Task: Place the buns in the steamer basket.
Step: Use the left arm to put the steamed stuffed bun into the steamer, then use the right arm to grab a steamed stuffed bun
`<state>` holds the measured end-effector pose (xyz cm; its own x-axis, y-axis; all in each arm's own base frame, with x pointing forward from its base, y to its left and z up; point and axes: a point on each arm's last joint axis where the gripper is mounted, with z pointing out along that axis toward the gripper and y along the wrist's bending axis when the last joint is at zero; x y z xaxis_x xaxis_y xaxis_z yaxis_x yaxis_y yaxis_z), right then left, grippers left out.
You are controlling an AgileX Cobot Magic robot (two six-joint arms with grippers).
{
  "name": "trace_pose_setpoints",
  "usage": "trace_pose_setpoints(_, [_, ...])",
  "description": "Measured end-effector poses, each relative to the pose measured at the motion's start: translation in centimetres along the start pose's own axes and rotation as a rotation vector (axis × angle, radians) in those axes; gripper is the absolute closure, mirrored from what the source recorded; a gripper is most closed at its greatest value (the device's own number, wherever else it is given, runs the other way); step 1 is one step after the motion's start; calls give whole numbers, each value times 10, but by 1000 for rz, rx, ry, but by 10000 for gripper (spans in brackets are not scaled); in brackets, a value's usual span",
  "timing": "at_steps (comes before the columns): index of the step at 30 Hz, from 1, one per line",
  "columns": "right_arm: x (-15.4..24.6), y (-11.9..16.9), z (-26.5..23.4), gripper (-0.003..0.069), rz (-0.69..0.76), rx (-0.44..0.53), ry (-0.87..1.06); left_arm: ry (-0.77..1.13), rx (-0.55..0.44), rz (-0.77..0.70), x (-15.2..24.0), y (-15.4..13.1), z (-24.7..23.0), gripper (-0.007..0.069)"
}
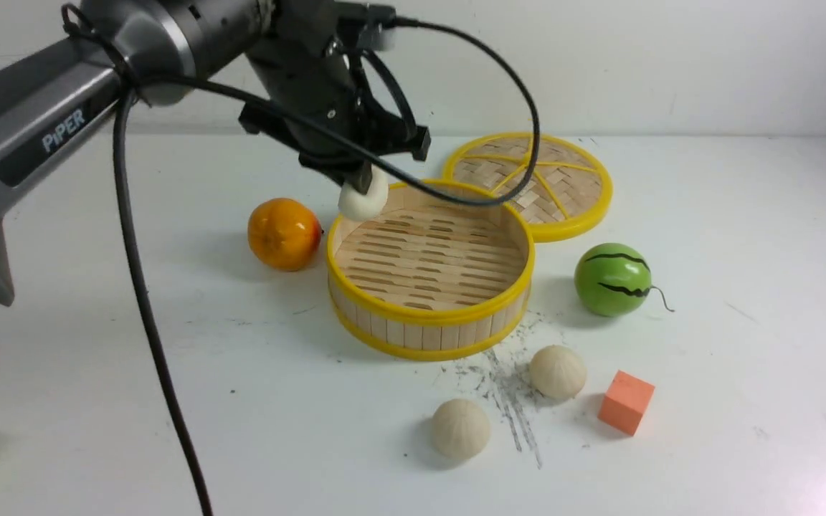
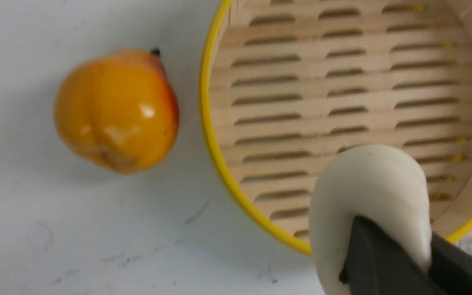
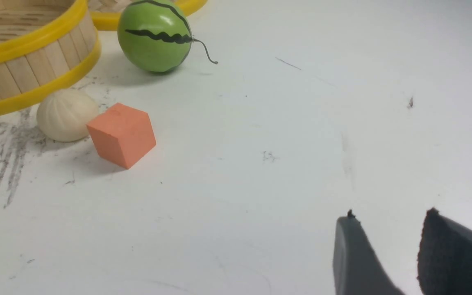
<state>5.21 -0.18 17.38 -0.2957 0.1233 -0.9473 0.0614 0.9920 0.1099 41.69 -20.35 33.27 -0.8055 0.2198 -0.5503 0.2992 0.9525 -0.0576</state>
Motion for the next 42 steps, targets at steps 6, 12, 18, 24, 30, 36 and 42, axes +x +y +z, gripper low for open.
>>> trace_pose_setpoints(6, [0, 0, 0, 420, 0, 0, 0, 42, -6, 5, 5, -2, 64, 606])
trace_pose_setpoints(12, [0, 0, 0, 420, 0, 0, 0, 84, -11, 9, 17, -2, 118, 393])
trace_pose_setpoints(18, [0, 0, 0, 420, 0, 0, 0, 71, -10, -10, 17, -2, 122, 106])
trace_pose_setpoints(24, [0, 0, 0, 420, 0, 0, 0, 35, -6, -17, 1, -3, 79, 13])
trace_pose_setpoints(30, [0, 0, 0, 420, 0, 0, 0, -61, 5, -25, -15, -1, -22, 74])
trace_pose_setpoints(36, [0, 0, 0, 420, 0, 0, 0, -199, 26, -43, -6, 5, -139, 286])
trace_pose_setpoints(42, [0, 0, 0, 420, 0, 0, 0, -249, 30, -59, 26, 14, -199, 551])
